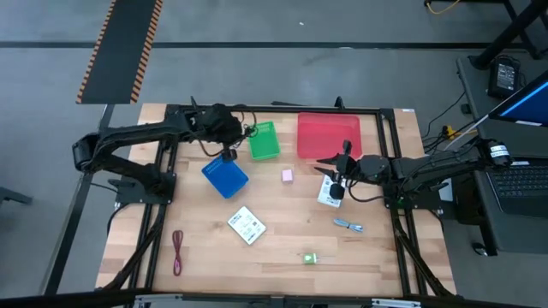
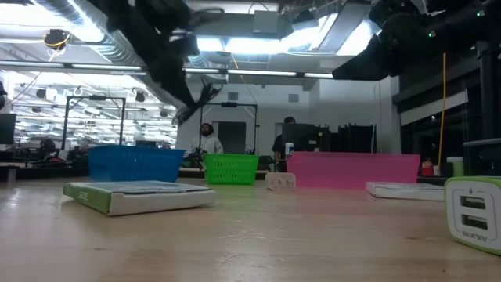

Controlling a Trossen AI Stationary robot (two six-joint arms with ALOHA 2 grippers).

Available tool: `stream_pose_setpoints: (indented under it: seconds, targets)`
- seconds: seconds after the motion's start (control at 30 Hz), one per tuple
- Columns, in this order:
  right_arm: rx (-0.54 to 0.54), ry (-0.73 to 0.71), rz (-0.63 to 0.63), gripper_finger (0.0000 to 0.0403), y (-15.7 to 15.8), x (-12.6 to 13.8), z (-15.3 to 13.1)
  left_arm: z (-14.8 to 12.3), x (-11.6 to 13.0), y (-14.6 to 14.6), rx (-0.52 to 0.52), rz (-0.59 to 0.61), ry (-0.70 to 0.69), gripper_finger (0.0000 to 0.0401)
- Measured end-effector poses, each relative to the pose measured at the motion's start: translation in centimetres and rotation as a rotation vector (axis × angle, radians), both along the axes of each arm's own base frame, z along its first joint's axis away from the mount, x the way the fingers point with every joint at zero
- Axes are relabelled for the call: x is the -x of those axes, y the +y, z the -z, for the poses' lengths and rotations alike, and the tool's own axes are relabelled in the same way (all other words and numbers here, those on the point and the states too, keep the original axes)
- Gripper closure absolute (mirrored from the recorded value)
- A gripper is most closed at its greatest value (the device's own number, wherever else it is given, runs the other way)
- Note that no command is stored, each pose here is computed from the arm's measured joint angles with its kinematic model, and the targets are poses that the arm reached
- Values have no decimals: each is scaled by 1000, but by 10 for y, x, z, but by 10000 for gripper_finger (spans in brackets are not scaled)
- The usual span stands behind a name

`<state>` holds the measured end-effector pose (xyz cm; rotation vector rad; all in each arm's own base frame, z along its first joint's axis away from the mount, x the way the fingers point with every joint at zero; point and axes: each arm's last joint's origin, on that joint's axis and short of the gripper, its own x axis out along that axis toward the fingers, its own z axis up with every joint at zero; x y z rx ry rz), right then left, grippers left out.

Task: Pick and place items into bin
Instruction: Put the black charger cable into the green bin

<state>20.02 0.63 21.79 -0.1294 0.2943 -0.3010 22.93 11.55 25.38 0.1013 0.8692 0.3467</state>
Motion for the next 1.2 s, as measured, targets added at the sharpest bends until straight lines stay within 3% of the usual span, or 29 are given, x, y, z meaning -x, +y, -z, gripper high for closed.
stream_pose_setpoints:
  seconds: [0.13,0.57,0.83,1.2]
  targets:
    - [-1,-14,0,314,0,0,-1,13,-15,9,-47,72,76,398]
    - [1,-25,-1,314,0,-1,-2,20,-71,38,-250,313,243,398]
    - [1,-21,-1,314,0,-1,-2,42,-79,40,-360,546,402,398]
    - [-3,-18,0,314,0,-1,-2,46,-87,37,-505,649,476,398]
